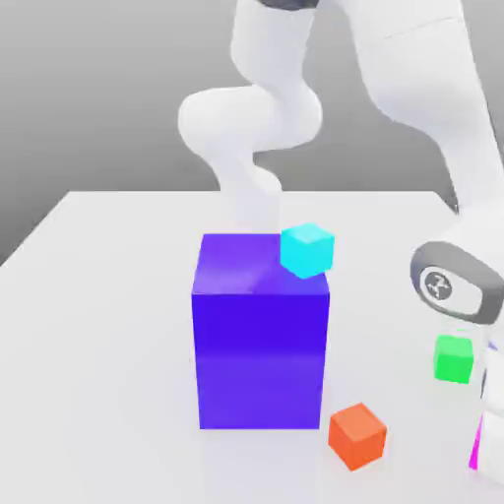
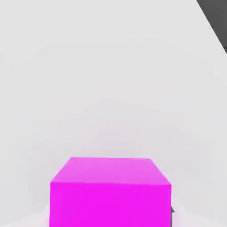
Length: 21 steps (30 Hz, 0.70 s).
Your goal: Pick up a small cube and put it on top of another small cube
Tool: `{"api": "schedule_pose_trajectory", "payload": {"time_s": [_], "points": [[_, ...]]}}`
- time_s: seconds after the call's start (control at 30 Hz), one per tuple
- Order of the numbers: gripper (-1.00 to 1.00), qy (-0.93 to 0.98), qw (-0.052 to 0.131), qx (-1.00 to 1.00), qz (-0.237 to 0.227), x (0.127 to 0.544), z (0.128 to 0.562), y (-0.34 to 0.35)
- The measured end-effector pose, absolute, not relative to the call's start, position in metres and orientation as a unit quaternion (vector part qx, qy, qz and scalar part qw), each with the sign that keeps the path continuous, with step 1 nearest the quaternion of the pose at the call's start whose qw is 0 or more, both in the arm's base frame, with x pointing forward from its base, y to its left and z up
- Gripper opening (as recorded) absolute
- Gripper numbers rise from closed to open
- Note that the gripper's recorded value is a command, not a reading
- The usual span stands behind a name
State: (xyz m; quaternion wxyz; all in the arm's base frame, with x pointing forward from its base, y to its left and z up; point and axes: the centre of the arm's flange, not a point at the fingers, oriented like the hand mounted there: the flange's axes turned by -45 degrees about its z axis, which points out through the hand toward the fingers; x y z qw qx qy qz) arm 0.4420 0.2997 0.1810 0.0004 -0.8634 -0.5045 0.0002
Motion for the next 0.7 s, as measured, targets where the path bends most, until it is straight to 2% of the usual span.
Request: {"api": "schedule_pose_trajectory", "payload": {"time_s": [0.23, 0.43, 0.47, 0.6, 0.63, 0.7], "points": [[-1.00, -0.555, 0.005, -0.832, 0.001, 0.344, 0.227, 0.321], [-1.00, -0.611, 0.000, -0.792, 0.000, 0.251, 0.236, 0.328], [-1.00, -0.619, 0.000, -0.785, 0.000, 0.243, 0.228, 0.331], [-1.00, -0.597, -0.001, -0.802, 0.000, 0.259, 0.187, 0.316], [1.00, -0.596, 0.000, -0.803, 0.000, 0.259, 0.181, 0.315], [1.00, -0.596, 0.000, -0.803, 0.000, 0.259, 0.181, 0.315]]}}
